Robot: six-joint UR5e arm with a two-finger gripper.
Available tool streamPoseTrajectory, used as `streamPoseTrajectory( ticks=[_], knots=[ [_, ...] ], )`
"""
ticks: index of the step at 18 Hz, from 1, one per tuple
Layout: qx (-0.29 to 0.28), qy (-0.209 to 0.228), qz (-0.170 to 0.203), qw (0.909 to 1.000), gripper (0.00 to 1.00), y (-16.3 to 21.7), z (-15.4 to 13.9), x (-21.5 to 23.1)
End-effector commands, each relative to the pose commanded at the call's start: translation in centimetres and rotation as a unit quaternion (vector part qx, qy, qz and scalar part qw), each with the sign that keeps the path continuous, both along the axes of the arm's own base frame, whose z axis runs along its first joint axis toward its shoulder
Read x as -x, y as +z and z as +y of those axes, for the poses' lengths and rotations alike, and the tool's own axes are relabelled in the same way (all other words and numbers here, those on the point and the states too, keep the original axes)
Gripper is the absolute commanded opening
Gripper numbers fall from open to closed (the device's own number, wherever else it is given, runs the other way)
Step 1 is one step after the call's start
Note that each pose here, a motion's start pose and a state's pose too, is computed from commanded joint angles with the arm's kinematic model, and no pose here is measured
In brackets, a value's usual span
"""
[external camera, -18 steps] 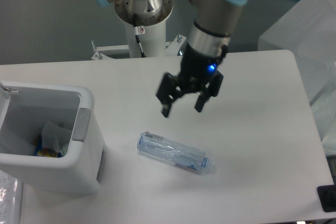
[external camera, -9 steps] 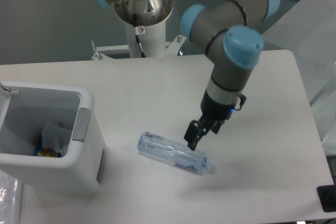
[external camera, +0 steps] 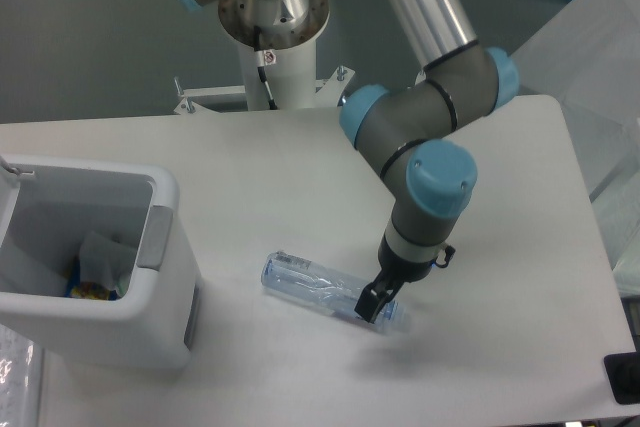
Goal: Place the trash in the trash can
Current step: 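Lower the gripper and close it around the bottle's cap end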
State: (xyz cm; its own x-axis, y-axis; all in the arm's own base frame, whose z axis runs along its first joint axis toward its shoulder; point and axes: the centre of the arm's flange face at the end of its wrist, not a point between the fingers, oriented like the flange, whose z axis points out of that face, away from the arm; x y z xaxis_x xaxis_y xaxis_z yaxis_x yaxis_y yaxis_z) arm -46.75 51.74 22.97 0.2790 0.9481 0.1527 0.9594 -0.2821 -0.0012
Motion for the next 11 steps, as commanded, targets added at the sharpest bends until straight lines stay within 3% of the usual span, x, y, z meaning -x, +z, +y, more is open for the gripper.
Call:
streamPoseTrajectory(
  ticks=[11],
  knots=[
    [0.02, 0.012, -0.006, 0.9997, 0.98, -2.5, -0.1, 0.0]
  ],
)
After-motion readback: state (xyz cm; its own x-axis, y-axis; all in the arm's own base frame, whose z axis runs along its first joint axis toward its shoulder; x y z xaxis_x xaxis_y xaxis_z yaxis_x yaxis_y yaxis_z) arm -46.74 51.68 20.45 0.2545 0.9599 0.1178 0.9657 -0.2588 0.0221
